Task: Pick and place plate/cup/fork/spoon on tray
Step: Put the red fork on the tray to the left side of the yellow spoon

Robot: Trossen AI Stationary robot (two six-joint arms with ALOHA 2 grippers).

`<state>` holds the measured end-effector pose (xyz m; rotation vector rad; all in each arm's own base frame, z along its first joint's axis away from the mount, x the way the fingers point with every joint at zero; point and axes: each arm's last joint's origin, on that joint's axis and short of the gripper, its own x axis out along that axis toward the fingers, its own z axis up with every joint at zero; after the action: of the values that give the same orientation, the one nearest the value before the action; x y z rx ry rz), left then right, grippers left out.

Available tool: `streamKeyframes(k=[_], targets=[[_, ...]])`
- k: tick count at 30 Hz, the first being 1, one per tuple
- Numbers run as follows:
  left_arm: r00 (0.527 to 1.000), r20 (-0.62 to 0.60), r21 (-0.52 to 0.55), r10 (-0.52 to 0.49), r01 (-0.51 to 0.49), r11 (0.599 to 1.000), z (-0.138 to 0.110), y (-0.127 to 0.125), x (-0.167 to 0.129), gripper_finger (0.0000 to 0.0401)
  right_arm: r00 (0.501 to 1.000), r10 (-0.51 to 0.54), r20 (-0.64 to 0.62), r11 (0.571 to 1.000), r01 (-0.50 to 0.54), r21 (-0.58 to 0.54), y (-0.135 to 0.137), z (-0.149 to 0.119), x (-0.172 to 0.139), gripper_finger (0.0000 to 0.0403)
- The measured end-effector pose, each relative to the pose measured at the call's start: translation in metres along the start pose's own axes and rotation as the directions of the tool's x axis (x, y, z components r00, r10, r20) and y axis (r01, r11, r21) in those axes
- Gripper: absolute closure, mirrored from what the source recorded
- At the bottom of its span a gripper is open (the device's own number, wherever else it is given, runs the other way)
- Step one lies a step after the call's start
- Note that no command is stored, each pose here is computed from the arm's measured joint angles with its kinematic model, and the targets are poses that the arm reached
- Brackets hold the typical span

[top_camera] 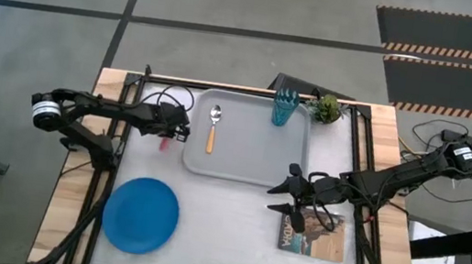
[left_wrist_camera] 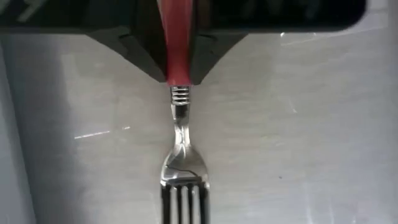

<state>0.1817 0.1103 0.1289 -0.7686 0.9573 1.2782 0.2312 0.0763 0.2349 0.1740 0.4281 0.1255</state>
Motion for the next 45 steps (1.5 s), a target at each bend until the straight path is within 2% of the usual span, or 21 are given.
streamKeyframes(k=[11,21,27,37,45], targets=[[0.997,0.076,-0.027,-0.002,0.004,1.0,0.004,0.002,-0.012,0.0379,1.0,0.0,0.0,1.0,0.0,0.001,0.0,0.0,0.0,0.0202],[0.963,0.196,-0.02,-0.186,0.194,0.981,0.019,-0.019,-0.057,0.0379,1.0,0.0,0.0,1.0,0.0,0.001,0.0,0.0,0.0,0.0202],[0.935,0.239,0.019,-0.262,0.265,0.964,0.023,-0.04,-0.08,0.0379,1.0,0.0,-0.001,1.0,0.0,0.001,0.0,0.0,0.0,0.0202],[0.929,0.251,0.033,-0.27,0.271,0.962,0.022,-0.08,-0.064,0.0379,1.0,0.023,-0.008,1.0,-0.023,0.011,0.001,0.0,0.0,0.0202],[0.959,0.207,0.028,-0.194,0.193,0.981,0.02,-0.097,-0.037,0.0379,0.999,0.041,-0.015,0.999,-0.041,0.003,0.005,-0.002,-0.001,0.0202]])
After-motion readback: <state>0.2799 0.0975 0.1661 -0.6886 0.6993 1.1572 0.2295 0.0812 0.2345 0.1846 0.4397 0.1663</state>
